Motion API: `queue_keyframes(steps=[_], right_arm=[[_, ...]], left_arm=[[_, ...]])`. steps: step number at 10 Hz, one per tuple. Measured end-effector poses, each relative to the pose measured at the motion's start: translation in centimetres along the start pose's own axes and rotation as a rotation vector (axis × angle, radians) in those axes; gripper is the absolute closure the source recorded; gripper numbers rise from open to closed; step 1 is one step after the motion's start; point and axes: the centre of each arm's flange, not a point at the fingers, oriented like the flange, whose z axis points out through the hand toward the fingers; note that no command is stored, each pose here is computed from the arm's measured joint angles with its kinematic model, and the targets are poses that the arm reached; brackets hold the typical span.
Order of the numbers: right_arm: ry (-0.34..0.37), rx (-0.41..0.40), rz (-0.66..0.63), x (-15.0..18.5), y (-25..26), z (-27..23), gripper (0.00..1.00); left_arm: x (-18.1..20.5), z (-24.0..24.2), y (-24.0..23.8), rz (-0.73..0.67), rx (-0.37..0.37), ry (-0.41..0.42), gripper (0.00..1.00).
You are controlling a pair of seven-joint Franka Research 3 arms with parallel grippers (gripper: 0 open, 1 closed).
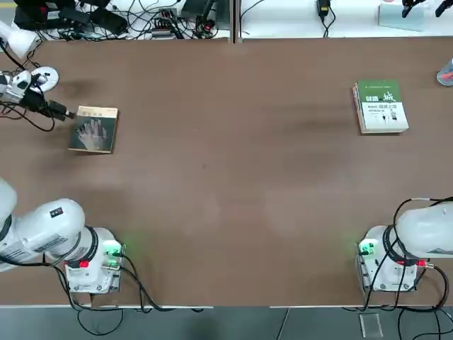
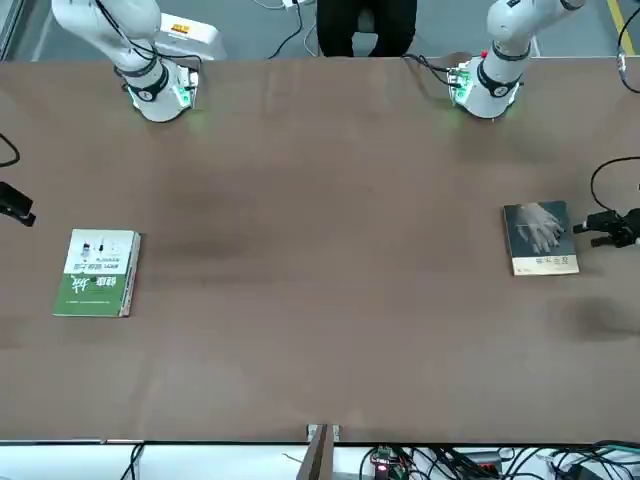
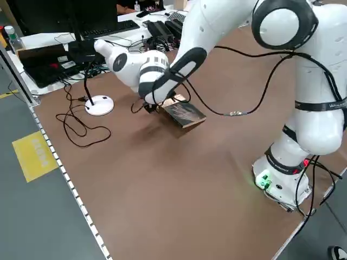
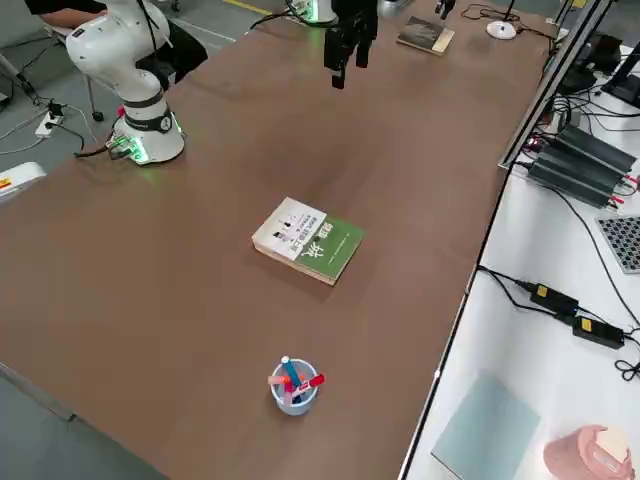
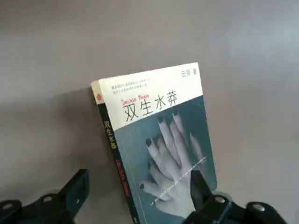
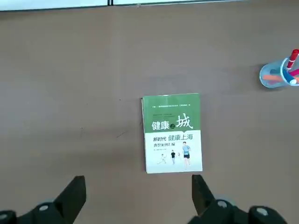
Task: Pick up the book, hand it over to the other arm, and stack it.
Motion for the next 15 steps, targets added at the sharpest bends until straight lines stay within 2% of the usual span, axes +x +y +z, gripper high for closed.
queue_keyframes(steps=[15], right_arm=[[-0.003,-0.001,0.010,0.1,0.4,0.2,0.00]], left_arm=[[-0.9,1.4,-1.5,-0.048,-0.039,0.017,0.06]])
